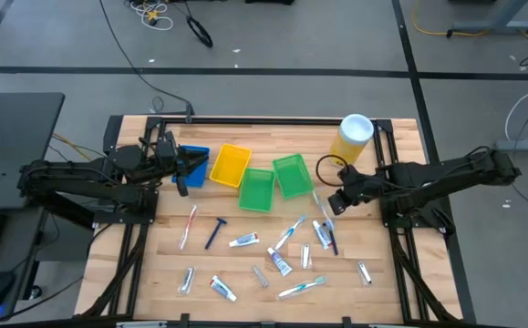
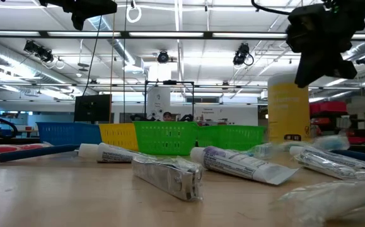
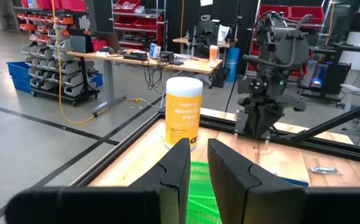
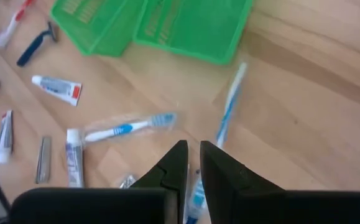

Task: Pick & Place Travel size toiletries
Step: Put the blue toothbrush into the right green bin

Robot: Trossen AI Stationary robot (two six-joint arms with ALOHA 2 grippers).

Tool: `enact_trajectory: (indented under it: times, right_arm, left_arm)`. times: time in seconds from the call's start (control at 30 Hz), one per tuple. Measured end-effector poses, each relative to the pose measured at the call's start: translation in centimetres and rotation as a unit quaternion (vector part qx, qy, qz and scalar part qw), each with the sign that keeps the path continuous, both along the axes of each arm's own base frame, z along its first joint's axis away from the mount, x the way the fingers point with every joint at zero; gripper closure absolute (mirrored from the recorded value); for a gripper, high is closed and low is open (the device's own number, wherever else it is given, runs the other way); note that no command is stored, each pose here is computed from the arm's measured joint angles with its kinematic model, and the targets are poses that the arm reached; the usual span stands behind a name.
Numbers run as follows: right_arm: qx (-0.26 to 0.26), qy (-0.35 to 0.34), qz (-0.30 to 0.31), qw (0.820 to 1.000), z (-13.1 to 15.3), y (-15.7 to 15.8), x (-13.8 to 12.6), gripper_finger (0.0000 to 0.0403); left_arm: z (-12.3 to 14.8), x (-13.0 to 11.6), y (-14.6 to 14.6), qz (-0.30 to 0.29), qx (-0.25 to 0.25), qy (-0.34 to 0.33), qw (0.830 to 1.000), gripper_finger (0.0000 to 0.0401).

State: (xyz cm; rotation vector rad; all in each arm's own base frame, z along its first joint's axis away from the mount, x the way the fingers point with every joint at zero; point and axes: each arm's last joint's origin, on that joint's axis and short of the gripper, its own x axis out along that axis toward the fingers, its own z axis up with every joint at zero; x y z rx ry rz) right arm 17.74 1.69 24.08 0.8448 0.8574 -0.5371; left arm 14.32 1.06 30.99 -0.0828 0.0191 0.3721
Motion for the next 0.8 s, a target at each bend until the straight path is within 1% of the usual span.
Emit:
enact_trajectory:
  times: [0.17,0.43,0.63,0.73,0.8]
  right_arm:
    - [0.017,0.012,0.015,1.000,-0.1,0.2,-0.1,0.0356]
    - [0.012,0.036,0.042,0.998,-0.8,0.3,0.4,0.0355]
    - [-0.010,0.051,0.050,0.997,-1.3,0.0,0.9,0.0354]
    - [-0.019,0.040,0.055,0.998,-0.9,-0.2,0.7,0.0354]
    - [-0.031,0.023,0.071,0.997,-0.2,-0.2,0.6,0.0354]
  left_arm:
    - [0.0,0.0,0.0,0.000,0.000,0.000,1.000,0.0335]
    - [0.0,0.0,0.0,0.000,0.000,0.000,1.000,0.0335]
    - [0.0,0.0,0.0,0.000,0.000,0.000,1.000,0.0335]
    - [0.0,0.0,0.0,0.005,0.010,0.004,1.000,0.0335]
    - [0.1,-0.1,0.0,0.005,0.023,0.007,1.000,0.0338]
